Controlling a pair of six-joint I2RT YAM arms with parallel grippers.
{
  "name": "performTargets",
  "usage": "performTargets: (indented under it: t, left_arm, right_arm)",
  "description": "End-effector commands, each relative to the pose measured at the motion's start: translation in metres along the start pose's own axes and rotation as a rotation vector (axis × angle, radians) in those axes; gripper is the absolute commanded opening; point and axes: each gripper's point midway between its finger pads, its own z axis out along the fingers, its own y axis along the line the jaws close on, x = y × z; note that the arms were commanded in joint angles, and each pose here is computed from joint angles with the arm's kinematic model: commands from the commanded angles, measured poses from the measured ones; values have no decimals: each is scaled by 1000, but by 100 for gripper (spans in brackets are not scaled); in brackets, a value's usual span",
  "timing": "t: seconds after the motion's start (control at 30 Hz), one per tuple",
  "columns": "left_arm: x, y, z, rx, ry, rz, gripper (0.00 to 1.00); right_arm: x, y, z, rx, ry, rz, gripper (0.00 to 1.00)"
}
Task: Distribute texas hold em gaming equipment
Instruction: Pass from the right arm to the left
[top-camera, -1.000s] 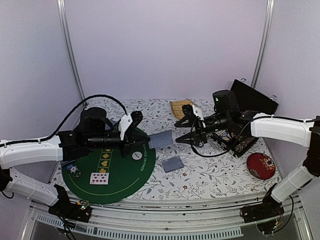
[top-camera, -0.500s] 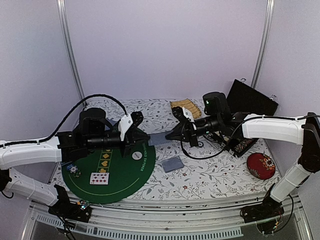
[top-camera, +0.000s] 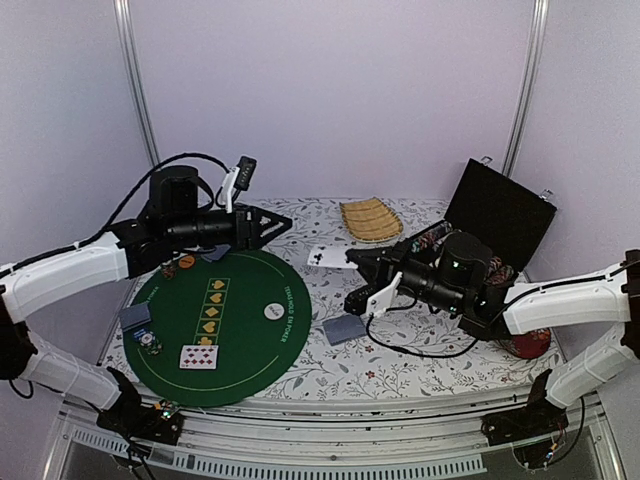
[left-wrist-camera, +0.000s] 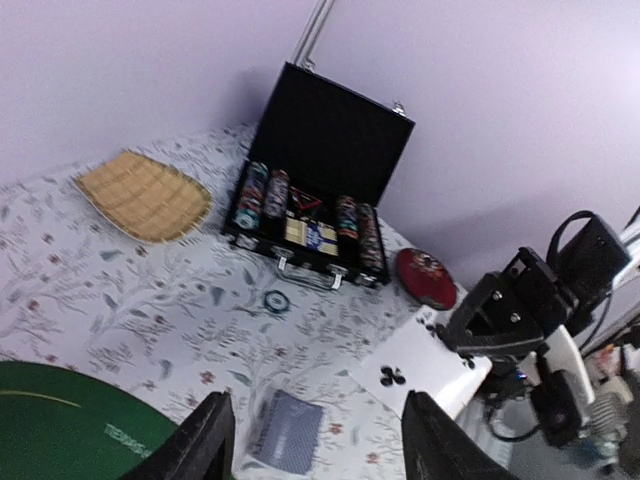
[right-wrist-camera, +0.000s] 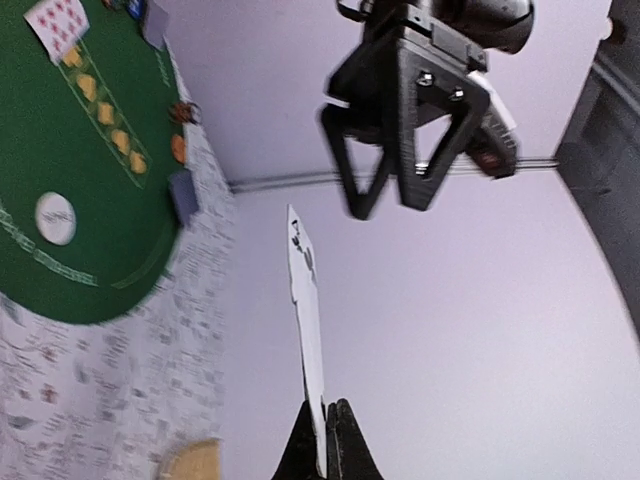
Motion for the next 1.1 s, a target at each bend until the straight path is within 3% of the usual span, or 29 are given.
performTargets:
  t: [0.0, 0.17, 0.5, 0.6, 0.77, 0.87, 0.9, 0.97, 1.0, 1.07]
  left_arm:
    - [32, -27, 18, 241, 187, -273, 62]
    - [32, -36, 24, 329, 175, -313, 67]
    - [29, -51, 15, 422, 126, -280, 61]
    - [22, -46, 20, 394, 98, -268, 49]
    - [10, -50, 23, 416, 68, -241, 39]
    - [15, -51, 24, 426, 87, -250, 21]
    - [18, -51, 24, 430, 97, -256, 4]
    - [24, -50, 24, 418, 121, -271, 0]
    - [27, -47, 23, 398, 130, -278, 0]
    - [41, -32, 19, 298, 175, -309, 0]
  right_arm:
    - [4, -71, -4, 352, 151, -440, 2]
    - [4, -63, 11, 386, 204, -607, 2]
    - [-2, -55, 17, 364, 168, -606, 2]
    - [-9, -46, 19, 342, 136, -615, 2]
    - [-17, -39, 21, 328, 113, -615, 2]
    - [-17, -40, 20, 330, 111, -599, 2]
    - [-17, -40, 20, 329, 109, -591, 2]
    - [-17, -38, 20, 321, 106, -584, 2]
    - [-17, -38, 20, 323, 105, -580, 8]
    - [-17, -42, 19, 334, 103, -533, 42]
